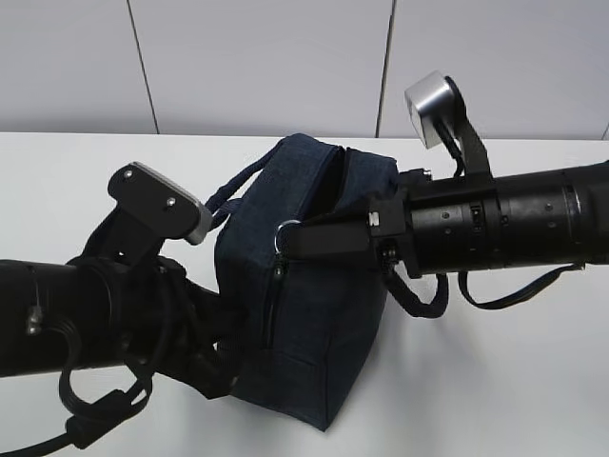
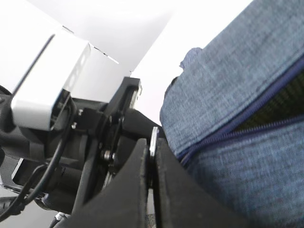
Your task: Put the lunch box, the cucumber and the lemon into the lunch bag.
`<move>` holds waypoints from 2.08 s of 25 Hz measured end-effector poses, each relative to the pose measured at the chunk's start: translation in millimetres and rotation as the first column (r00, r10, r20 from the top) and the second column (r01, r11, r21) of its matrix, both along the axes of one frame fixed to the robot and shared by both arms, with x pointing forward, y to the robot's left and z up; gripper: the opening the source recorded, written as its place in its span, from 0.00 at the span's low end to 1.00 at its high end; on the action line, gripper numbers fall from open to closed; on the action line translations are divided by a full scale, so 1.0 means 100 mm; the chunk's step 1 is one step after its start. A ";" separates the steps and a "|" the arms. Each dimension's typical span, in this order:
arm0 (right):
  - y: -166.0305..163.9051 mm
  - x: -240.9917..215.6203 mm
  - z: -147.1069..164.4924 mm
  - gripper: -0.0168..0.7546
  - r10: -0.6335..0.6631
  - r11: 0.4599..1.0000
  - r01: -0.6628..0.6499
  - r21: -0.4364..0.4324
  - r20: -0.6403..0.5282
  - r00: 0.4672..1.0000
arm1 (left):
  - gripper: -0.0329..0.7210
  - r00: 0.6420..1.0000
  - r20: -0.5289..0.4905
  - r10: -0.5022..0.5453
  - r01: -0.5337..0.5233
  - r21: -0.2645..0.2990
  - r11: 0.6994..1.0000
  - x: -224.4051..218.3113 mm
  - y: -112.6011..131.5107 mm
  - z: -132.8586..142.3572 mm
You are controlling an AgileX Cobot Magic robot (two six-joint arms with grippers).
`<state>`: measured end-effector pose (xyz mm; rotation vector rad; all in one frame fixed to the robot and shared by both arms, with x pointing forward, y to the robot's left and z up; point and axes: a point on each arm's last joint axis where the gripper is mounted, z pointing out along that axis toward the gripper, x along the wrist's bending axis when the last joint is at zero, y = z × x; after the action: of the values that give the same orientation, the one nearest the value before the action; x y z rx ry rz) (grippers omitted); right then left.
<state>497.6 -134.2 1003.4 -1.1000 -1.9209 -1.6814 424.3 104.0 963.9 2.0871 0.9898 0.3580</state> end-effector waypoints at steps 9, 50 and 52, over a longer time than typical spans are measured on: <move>0.02 0.11 0.10 0.02 -0.032 0.999 0.032 -0.018 0.039 0.999 | 0.04 1.000 -0.023 -0.019 0.020 0.017 1.000 -0.02 0.00 -0.02; -0.03 0.74 0.20 0.02 -0.306 0.920 0.342 -0.189 0.195 0.932 | 0.04 0.994 -0.086 -0.071 0.077 0.065 0.995 -0.09 0.01 -0.07; -0.04 0.80 0.17 0.02 -0.321 0.910 0.361 -0.205 0.202 0.925 | 0.04 0.994 -0.087 -0.072 0.078 0.066 0.995 -0.09 0.01 -0.07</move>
<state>577.1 -137.9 1020.6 -1.5095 -2.1794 -1.7996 415.6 104.8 957.2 2.2111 0.9576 0.2708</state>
